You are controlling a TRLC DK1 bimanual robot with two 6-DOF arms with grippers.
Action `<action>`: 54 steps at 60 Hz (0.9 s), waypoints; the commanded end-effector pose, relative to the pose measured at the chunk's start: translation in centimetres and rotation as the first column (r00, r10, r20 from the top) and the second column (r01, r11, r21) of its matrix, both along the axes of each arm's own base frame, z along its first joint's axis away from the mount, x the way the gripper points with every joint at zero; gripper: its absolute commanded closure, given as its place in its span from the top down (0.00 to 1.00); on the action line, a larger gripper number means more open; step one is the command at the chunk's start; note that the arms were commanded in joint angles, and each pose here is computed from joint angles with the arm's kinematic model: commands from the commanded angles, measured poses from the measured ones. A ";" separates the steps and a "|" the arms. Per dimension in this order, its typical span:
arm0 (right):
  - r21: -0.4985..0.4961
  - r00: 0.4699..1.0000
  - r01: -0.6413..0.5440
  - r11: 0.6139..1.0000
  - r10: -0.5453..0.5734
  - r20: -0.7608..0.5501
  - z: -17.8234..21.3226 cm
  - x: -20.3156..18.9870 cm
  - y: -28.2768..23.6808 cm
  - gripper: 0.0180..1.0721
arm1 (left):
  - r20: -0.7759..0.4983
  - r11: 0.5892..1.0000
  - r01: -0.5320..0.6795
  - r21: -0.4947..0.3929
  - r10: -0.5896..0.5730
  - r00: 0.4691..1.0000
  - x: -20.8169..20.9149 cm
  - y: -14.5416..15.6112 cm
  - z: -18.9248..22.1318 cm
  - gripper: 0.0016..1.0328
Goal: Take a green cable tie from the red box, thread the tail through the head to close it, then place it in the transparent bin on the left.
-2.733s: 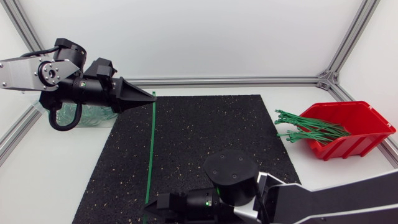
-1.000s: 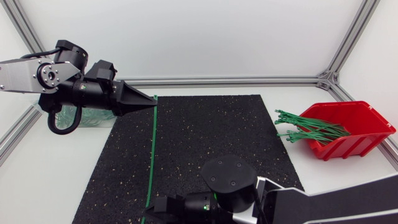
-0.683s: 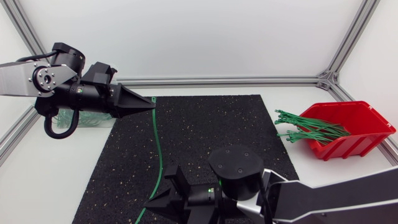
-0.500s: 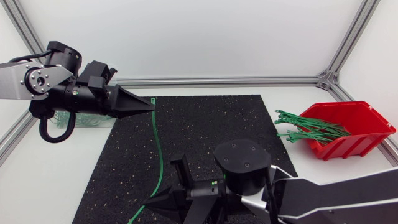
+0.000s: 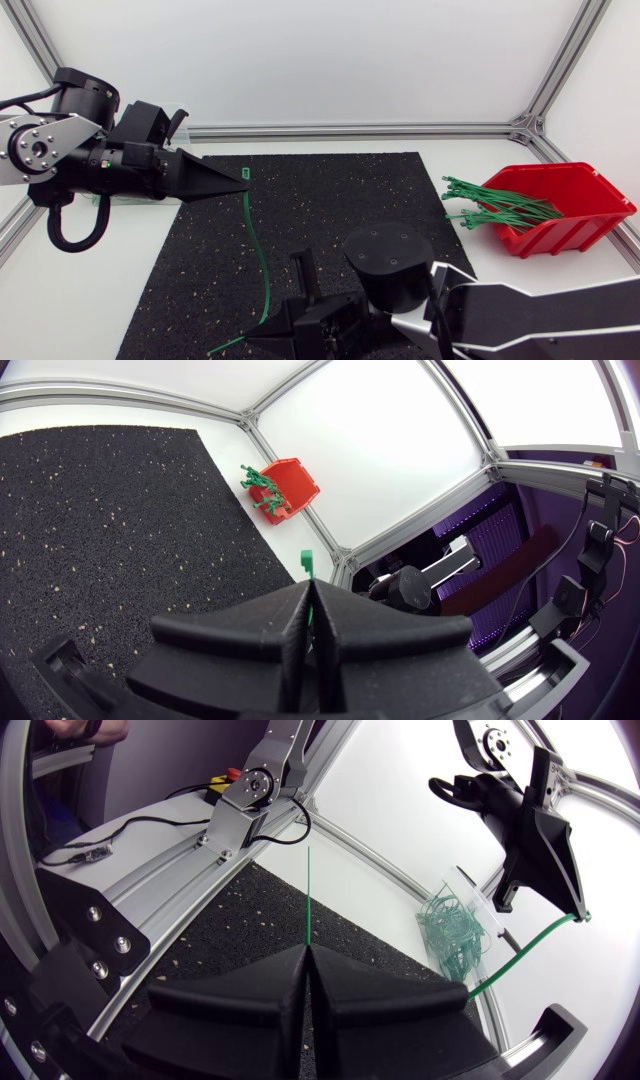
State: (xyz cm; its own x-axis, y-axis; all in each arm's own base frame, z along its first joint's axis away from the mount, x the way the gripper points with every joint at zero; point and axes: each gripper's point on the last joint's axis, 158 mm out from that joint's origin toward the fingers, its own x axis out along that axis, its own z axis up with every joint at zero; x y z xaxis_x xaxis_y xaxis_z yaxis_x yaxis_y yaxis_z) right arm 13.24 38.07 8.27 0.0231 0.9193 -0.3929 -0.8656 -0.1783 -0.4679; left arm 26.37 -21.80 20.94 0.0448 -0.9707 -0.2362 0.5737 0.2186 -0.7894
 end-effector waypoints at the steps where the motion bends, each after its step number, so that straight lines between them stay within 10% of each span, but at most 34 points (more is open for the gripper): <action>1: 0.001 0.995 0.026 1.000 -0.026 -0.093 1.1 -0.5 0.3 0.05 | 0.014 1.000 0.024 -0.015 -0.024 1.000 -1.0 -0.2 -0.1 0.03; 25: -0.063 0.845 0.047 0.997 -0.073 -0.529 7.5 -2.5 -1.0 0.05 | 0.102 0.999 0.036 -0.034 -0.032 0.994 -2.2 -0.7 1.3 0.03; 54: -0.171 0.285 0.179 0.969 -0.218 -0.933 12.7 -2.9 -2.9 0.05 | 0.171 0.995 -0.030 -0.099 0.047 0.984 -3.2 -3.0 2.8 0.03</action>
